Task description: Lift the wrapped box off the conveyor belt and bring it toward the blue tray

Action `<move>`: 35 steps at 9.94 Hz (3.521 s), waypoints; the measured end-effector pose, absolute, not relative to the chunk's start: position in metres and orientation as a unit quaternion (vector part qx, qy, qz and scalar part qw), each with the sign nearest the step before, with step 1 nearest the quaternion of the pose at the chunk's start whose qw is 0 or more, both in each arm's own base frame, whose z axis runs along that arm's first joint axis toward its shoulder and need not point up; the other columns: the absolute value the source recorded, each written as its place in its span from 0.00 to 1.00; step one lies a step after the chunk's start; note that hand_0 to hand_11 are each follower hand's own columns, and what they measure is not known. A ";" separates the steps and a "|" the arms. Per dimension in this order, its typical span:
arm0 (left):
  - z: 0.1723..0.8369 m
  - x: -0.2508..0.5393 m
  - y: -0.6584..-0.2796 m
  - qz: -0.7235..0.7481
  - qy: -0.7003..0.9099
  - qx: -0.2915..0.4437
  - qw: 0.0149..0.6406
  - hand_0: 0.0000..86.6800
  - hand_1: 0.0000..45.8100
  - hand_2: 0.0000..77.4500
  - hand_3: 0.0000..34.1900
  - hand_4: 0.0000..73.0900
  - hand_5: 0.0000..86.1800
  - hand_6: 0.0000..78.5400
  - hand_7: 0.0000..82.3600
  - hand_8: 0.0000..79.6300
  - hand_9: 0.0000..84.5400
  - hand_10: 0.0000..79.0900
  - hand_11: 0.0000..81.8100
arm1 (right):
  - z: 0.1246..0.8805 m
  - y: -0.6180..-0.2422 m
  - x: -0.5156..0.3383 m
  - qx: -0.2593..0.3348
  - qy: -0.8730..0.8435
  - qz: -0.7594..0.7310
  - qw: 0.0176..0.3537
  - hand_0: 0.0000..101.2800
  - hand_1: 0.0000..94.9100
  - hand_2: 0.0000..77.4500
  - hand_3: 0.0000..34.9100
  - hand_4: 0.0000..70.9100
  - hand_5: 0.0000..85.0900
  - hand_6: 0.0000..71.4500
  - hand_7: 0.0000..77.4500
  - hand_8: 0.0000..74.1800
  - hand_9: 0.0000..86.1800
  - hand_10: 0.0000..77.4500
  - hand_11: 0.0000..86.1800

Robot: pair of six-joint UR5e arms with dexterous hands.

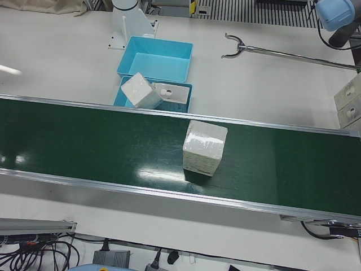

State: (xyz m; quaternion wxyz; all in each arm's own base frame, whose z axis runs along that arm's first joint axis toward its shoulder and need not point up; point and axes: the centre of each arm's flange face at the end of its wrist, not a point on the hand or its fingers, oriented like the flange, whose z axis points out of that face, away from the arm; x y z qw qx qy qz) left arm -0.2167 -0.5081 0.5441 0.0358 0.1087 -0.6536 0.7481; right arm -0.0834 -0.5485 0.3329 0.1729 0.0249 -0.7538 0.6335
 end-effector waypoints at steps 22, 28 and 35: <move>0.544 -0.217 -0.508 0.748 -0.654 0.109 0.036 0.00 0.00 0.01 0.00 0.00 0.01 0.00 0.00 0.00 0.00 0.01 0.00 | 0.336 -0.553 -0.102 -0.025 -0.752 0.644 0.137 0.47 0.16 0.18 0.13 0.02 0.09 0.00 0.01 0.00 0.02 0.01 0.01; 0.544 -0.217 -0.508 0.748 -0.654 0.109 0.036 0.00 0.00 0.01 0.00 0.00 0.01 0.00 0.00 0.00 0.00 0.00 0.00 | 0.333 -0.549 -0.107 -0.033 -0.755 0.640 0.137 0.47 0.16 0.18 0.15 0.03 0.11 0.00 0.00 0.00 0.02 0.01 0.01; 0.544 -0.217 -0.508 0.748 -0.654 0.109 0.036 0.00 0.00 0.01 0.00 0.00 0.01 0.00 0.00 0.00 0.00 0.01 0.00 | 0.334 -0.548 -0.109 -0.037 -0.754 0.641 0.136 0.46 0.15 0.18 0.15 0.04 0.10 0.00 0.00 0.00 0.02 0.01 0.02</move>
